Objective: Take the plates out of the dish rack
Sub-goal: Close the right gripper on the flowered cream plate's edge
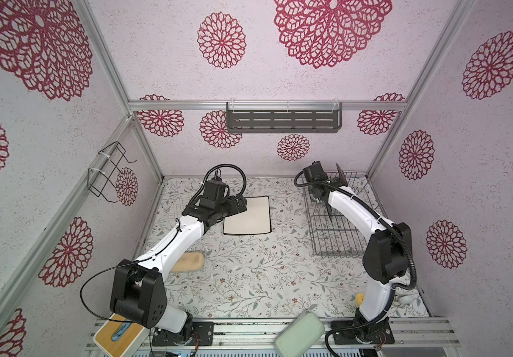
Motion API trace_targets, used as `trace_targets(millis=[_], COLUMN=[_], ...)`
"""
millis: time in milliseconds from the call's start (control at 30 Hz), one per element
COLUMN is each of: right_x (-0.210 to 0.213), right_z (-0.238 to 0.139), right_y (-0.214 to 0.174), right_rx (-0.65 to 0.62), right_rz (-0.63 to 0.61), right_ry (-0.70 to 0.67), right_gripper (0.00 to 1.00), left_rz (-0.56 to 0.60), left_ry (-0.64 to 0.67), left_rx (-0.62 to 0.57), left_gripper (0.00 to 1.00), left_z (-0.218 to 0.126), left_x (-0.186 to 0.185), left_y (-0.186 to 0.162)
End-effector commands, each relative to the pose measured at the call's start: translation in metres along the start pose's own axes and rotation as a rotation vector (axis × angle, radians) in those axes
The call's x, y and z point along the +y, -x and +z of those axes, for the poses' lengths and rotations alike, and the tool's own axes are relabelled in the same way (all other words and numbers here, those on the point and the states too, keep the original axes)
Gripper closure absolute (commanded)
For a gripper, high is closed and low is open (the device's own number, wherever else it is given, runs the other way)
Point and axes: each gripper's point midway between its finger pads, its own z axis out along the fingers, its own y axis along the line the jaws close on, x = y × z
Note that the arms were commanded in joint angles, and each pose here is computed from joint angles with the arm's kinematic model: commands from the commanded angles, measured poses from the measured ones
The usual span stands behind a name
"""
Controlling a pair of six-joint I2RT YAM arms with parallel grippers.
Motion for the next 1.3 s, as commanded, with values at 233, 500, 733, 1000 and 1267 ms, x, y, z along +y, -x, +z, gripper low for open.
trace_targets(millis=[233, 500, 733, 1000, 1267], right_x=[-0.0107, -0.0088, -0.0107, -0.0127, -0.0180], right_z=[0.0034, 0.0048, 0.0040, 0.0032, 0.0044], right_y=[0.0028, -0.0008, -0.0017, -0.0012, 0.0007], right_rx=[-0.008, 0.001, 0.004, 0.000, -0.001], right_rz=[0.017, 0.013, 0.000, -0.002, -0.016], right_ry=[-0.013, -0.007, -0.014, -0.023, -0.077], right_gripper=[0.71, 0.74, 0.77, 0.80, 0.87], left_rz=[0.000, 0.002, 0.001, 0.000, 0.001], left_ry=[-0.004, -0.005, -0.007, -0.002, 0.008], left_rx=[-0.001, -0.001, -0.004, -0.002, 0.014], left_gripper=[0.03, 0.03, 0.03, 0.03, 0.03], left_z=[-0.0028, -0.0031, -0.0042, -0.0029, 0.0015], left_x=[-0.0037, -0.0049, -0.0061, -0.0071, -0.0051], left_y=[0.0037, 0.0041, 0.0051, 0.0031, -0.0032])
